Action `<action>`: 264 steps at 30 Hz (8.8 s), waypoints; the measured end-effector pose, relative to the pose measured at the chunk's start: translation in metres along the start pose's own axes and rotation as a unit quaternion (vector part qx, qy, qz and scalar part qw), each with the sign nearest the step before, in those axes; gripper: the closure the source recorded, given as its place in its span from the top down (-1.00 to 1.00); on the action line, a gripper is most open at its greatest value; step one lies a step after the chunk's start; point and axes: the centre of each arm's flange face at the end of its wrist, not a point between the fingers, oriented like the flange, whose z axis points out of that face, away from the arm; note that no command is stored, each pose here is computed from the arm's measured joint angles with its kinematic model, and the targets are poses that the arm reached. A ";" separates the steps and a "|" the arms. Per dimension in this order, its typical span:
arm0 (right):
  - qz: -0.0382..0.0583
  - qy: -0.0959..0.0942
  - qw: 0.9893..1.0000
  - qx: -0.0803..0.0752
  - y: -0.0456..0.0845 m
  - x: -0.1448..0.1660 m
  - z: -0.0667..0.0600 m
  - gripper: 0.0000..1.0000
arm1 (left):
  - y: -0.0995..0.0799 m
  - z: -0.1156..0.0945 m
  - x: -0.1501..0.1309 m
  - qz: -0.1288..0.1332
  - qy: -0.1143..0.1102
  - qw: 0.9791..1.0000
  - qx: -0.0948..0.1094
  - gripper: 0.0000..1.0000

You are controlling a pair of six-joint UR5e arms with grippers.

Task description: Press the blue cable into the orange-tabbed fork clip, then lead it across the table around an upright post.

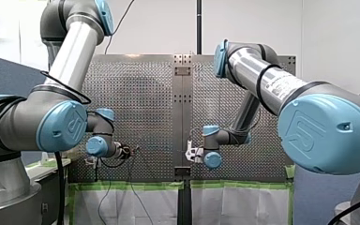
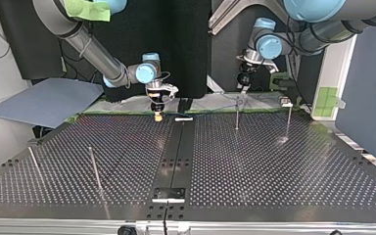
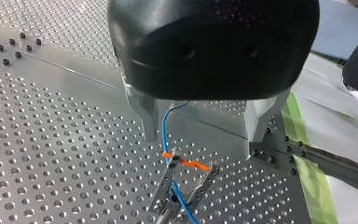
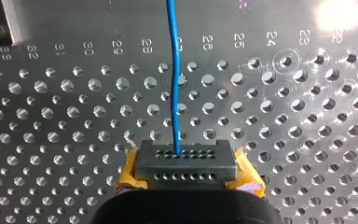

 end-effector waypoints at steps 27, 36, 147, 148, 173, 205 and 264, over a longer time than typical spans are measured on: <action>-0.002 -0.002 1.000 0.003 -0.001 -0.001 0.000 -1.00 | -0.023 -0.003 0.005 0.017 0.003 1.000 0.025 0.83; -0.003 -0.005 1.000 0.005 -0.002 -0.003 -0.002 -1.00 | -0.044 0.001 0.002 0.015 -0.021 0.999 0.047 0.83; -0.003 -0.010 1.000 0.003 0.002 -0.007 -0.002 -1.00 | -0.122 0.068 0.019 0.054 -0.046 0.992 -0.102 1.00; -0.003 -0.010 1.000 0.003 0.002 -0.007 -0.002 -1.00 | -0.122 0.069 0.018 0.050 -0.049 0.992 -0.101 1.00; -0.003 -0.011 1.000 0.005 -0.001 -0.008 -0.003 -1.00 | -0.115 0.094 0.005 0.037 -0.073 0.992 -0.094 1.00; -0.004 -0.015 1.000 0.002 0.003 -0.009 -0.003 -1.00 | -0.108 0.136 -0.001 0.024 -0.082 0.991 -0.106 0.81; -0.010 0.036 0.999 -0.010 -0.014 0.160 0.005 -1.00 | -0.163 0.096 -0.123 0.057 -0.117 0.988 -0.082 -1.00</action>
